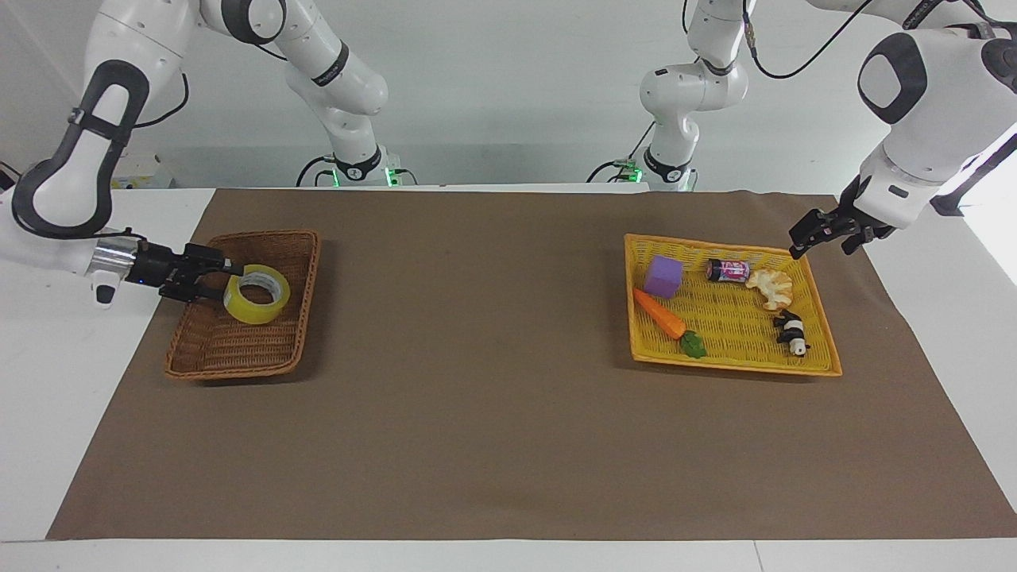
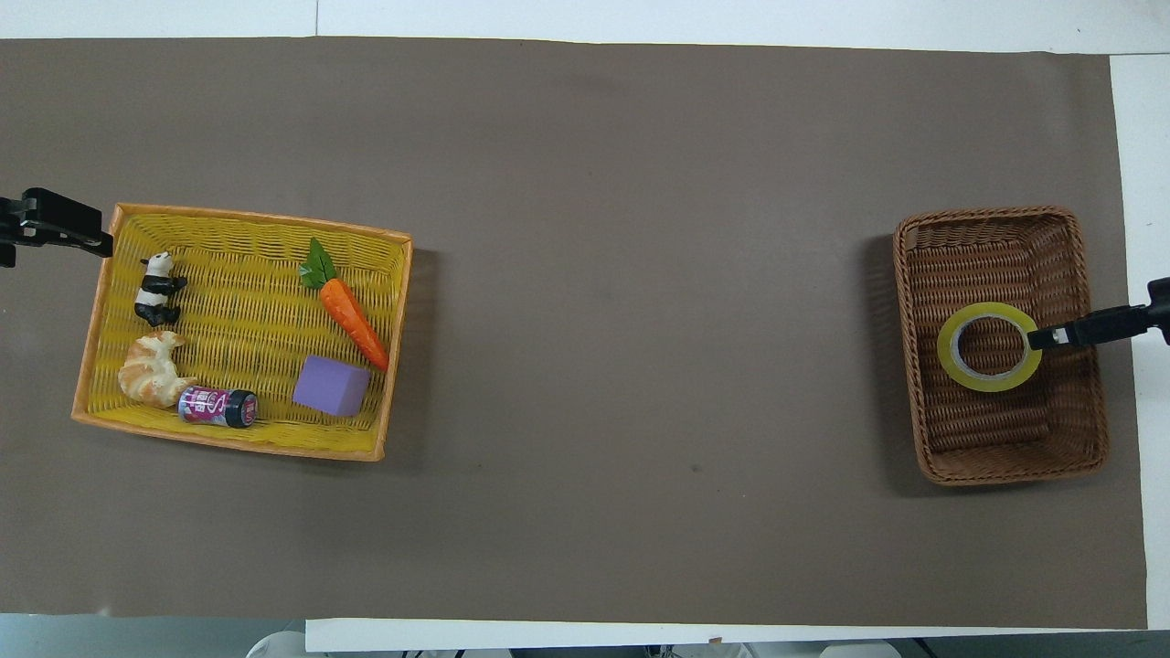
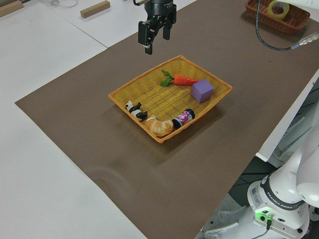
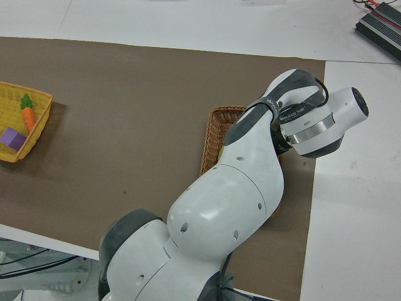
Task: Move tape to another basket
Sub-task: 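Open the right gripper and draw it back from the tape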
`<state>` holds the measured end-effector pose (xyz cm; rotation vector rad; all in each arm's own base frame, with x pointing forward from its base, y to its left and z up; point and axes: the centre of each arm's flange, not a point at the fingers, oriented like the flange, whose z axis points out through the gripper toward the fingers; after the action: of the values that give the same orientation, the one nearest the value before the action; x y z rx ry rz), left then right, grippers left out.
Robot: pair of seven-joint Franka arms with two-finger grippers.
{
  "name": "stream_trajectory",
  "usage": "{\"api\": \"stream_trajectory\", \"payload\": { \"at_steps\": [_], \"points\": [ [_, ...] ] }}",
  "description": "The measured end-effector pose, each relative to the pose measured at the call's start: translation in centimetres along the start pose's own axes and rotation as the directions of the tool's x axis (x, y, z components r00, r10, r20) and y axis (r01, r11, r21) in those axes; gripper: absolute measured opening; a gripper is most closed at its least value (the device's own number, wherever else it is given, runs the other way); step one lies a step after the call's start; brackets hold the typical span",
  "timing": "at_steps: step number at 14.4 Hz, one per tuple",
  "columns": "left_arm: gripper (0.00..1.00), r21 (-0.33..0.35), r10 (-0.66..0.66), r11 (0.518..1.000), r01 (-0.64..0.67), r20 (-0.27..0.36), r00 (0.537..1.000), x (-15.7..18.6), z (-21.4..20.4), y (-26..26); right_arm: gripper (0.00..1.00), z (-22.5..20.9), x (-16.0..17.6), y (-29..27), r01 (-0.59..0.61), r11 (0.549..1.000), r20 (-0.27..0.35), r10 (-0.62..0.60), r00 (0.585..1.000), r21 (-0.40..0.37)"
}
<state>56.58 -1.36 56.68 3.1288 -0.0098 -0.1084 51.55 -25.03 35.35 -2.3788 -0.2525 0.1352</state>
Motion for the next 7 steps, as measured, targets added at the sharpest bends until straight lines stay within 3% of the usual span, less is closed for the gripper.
{"api": "stream_trajectory", "payload": {
  "at_steps": [4, 7],
  "points": [
    [1.00, 0.000, 0.000, 1.000, 0.000, 0.000, 1.000, 0.0, 0.0, 0.0, 1.00, -2.9, 1.7, -6.2, 0.109, 0.977, 0.055, -0.101, 0.993, -0.183],
    [1.00, 0.000, 0.000, 1.000, 0.000, 0.001, 1.000, 0.0, 0.0, 0.0, 1.00, -4.5, 2.8, -11.6, 0.107, 0.947, 0.087, -0.084, 0.993, -0.303]
  ]
}}
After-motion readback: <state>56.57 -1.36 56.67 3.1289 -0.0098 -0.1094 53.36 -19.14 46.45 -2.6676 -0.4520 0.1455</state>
